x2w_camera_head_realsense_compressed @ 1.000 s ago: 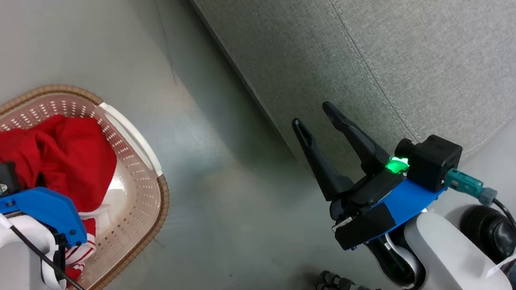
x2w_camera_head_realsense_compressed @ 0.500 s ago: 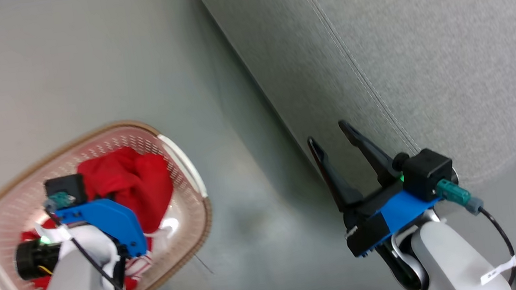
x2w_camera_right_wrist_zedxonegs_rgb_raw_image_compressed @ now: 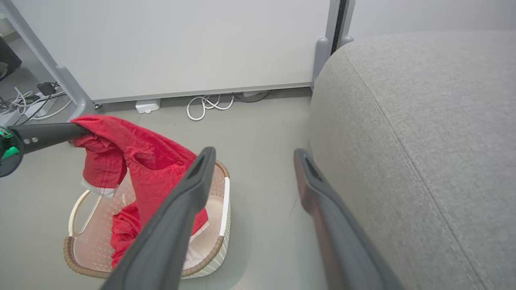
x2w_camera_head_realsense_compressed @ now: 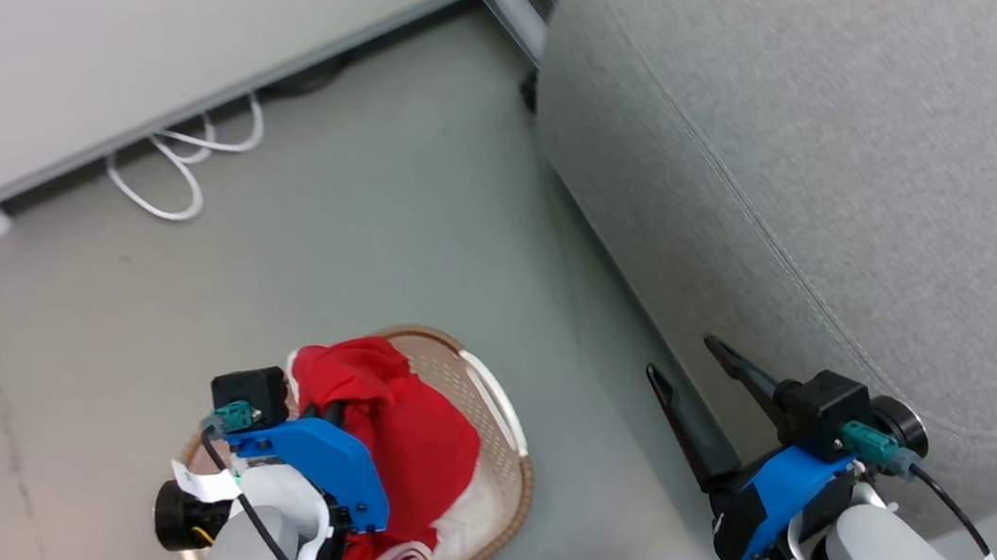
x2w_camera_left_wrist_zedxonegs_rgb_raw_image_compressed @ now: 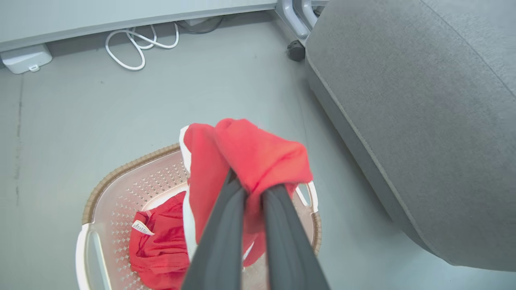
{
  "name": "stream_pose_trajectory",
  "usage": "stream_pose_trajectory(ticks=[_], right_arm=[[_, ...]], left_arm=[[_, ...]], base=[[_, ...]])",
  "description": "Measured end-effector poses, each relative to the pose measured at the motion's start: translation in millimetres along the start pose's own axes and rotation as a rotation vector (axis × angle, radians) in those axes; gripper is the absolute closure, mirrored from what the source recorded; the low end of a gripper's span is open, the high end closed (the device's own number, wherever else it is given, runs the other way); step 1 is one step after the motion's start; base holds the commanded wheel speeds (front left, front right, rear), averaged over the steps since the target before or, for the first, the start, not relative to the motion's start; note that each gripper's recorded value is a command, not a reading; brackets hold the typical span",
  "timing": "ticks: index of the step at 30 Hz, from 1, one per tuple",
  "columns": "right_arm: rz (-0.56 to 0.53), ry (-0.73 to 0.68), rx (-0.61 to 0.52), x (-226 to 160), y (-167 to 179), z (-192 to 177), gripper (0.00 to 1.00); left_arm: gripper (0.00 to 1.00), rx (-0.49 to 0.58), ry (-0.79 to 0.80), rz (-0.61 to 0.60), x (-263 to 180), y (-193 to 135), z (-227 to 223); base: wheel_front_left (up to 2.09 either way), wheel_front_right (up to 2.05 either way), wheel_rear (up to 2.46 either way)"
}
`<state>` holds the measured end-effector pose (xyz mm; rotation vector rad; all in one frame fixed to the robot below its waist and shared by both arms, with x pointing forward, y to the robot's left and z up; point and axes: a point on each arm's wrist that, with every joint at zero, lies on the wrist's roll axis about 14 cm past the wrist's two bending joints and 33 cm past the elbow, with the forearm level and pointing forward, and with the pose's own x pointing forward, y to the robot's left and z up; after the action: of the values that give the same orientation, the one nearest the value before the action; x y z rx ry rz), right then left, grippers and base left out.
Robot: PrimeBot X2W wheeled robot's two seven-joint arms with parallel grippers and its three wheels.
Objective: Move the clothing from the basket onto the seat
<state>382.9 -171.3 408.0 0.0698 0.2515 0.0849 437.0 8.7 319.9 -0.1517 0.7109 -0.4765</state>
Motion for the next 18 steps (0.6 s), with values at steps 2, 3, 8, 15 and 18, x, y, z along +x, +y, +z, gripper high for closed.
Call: stream_pose_trajectory(ticks=[2, 3, 8, 15, 18], right_arm=[[0.022, -0.01, -0.009, -2.2, 8.1, 4.4, 0.0], [0.034, -0.009, -0.011, -3.7, 12.6, 5.1, 0.0], [0.084, -0.026, -0.023, -12.1, 31.4, 13.3, 0.0], [0.146, -0.06, -0.04, -25.8, 54.8, 26.2, 0.0], [0.173, -0.075, -0.048, -29.7, 64.6, 32.0, 0.0]], left_arm=[[1.0, 0.013, -0.036, -0.002, -11.1, -1.9, 11.2], [1.0, 0.019, -0.057, 0.001, -16.4, -2.2, 17.7], [1.0, 0.048, -0.176, -0.05, -42.7, -24.8, 53.8], [1.0, 0.112, -0.323, -0.105, -79.4, -53.4, 98.2], [1.0, 0.146, -0.382, -0.123, -93.3, -63.2, 118.8]], base=[[0.0, 0.0, 0.0], [0.0, 0.0, 0.0], [0.0, 0.0, 0.0], [0.0, 0.0, 0.0], [0.0, 0.0, 0.0]])
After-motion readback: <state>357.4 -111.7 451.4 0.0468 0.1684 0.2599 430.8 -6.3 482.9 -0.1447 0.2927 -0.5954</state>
